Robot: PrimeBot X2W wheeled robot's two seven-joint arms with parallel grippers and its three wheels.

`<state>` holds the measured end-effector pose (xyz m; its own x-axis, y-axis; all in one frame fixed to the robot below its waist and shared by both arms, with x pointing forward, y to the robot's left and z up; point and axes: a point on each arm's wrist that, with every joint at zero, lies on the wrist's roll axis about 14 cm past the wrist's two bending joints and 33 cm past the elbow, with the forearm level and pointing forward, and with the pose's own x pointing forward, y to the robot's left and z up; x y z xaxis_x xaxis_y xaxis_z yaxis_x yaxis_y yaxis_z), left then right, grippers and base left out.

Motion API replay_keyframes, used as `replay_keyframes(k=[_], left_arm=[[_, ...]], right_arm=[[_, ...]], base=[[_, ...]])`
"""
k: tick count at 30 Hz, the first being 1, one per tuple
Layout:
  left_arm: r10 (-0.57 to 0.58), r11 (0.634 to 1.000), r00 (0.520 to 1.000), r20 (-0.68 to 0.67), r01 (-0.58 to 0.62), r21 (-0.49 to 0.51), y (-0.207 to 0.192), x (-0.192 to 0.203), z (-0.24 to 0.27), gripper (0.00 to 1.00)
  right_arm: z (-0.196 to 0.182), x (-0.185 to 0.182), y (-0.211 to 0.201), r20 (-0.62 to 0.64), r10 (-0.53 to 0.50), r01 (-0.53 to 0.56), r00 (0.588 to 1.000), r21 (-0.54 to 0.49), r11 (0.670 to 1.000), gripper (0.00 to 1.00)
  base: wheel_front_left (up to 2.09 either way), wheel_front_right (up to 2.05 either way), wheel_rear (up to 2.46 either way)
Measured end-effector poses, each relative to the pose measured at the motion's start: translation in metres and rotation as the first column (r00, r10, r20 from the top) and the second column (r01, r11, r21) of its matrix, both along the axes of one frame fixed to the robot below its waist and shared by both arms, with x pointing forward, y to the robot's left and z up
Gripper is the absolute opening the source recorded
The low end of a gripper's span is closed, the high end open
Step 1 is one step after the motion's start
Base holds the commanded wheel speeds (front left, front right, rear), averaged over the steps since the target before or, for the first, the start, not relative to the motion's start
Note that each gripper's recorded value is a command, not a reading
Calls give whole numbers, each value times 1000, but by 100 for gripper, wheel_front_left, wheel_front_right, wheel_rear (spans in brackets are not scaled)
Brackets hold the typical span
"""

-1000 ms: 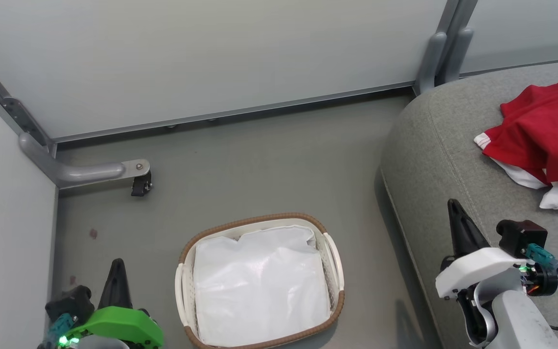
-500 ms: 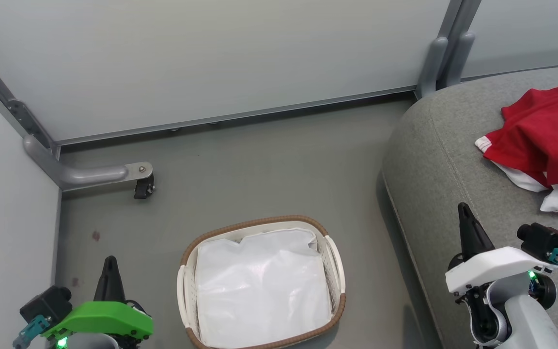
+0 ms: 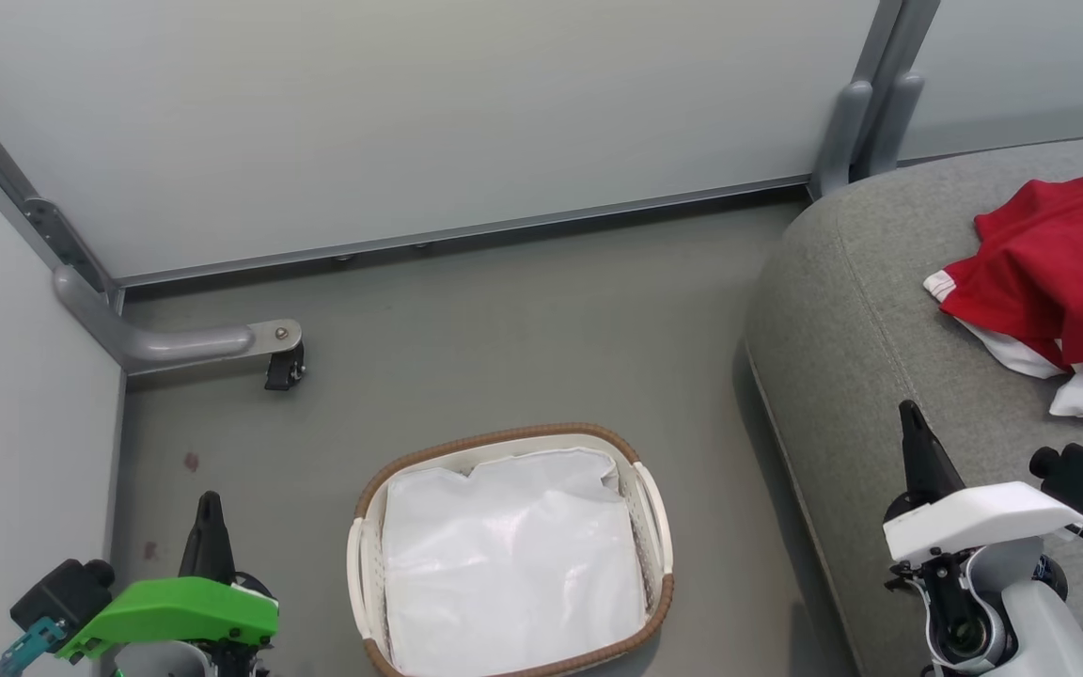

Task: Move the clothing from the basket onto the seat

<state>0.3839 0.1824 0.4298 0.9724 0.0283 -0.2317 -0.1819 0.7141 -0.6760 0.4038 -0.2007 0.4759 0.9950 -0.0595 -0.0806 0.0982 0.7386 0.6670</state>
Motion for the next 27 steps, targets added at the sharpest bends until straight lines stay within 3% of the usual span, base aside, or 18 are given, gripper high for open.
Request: replay_keyframes(k=[12, 27], left_arm=[[36, 989, 999, 18, -33, -145, 4, 1, 9, 0], [64, 951, 997, 42, -49, -304, 6, 3, 21, 0]], right_arm=[[2, -3, -2, 0, -14, 14, 1000, 153, 988, 0], [6, -5, -2, 10, -23, 18, 1000, 317, 948, 0]], base=[[0, 0, 0], [0, 0, 0]])
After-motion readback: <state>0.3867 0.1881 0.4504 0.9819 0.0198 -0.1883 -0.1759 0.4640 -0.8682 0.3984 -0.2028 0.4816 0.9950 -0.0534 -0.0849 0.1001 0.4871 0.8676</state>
